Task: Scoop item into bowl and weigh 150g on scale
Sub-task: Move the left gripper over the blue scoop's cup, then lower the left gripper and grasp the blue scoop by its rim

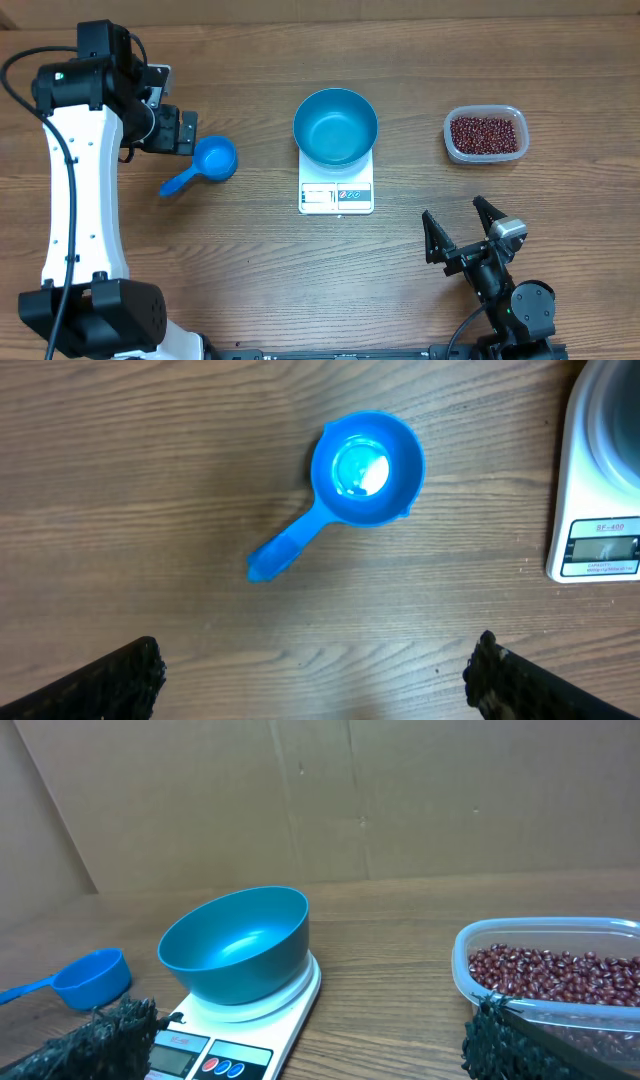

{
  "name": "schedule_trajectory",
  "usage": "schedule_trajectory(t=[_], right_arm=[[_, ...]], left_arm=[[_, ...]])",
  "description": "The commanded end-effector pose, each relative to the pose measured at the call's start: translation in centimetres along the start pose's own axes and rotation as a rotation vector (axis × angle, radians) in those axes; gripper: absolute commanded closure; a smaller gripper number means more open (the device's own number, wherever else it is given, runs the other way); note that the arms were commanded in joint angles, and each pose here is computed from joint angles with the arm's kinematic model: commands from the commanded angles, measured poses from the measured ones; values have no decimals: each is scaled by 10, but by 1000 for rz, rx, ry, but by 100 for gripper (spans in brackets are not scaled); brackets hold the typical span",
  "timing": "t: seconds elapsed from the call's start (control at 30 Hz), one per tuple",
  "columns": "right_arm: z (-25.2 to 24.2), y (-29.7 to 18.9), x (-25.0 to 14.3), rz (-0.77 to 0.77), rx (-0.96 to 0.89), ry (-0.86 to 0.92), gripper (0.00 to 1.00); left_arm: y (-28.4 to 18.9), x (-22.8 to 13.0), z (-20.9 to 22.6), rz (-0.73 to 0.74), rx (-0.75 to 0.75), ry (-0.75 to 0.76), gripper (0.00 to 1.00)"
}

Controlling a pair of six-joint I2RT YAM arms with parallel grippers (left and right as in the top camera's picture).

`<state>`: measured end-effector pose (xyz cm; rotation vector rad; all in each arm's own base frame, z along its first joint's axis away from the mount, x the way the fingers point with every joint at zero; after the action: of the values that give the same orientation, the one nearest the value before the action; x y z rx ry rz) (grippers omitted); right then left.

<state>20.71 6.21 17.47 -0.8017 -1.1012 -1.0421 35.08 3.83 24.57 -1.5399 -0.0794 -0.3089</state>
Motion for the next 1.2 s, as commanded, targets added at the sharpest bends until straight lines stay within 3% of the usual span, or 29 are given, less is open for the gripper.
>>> schedule_trajectory(t=[0.0, 0.27, 0.4, 0.93, 1.17], right_arm=[[-2, 0, -1, -7, -8, 4, 0], [-2, 0, -1, -7, -8, 4, 0], [-2, 0, -1, -7, -8, 4, 0], [-2, 0, -1, -7, -8, 4, 0], [-2, 0, -1, -7, -8, 4, 0]], left_arm=[[16, -3, -3, 17, -39, 38, 0], [73, -19, 14, 79, 83, 29, 0], [91, -17, 15, 50, 90, 117, 0], [124, -21, 12, 33, 75, 413, 1], [132, -28, 1, 39, 0, 495, 1]])
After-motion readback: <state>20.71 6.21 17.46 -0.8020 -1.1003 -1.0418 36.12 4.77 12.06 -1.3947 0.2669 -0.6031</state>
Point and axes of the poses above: each gripper's point midway between its finger pads, its own y axis out along the fingers, its own z axis along the line the jaws close on, x = y × z, the point moved 3 cm from there along -y, back along the fingers, and after that the axes turned 5 degrees about y, right-handed, at the moved point
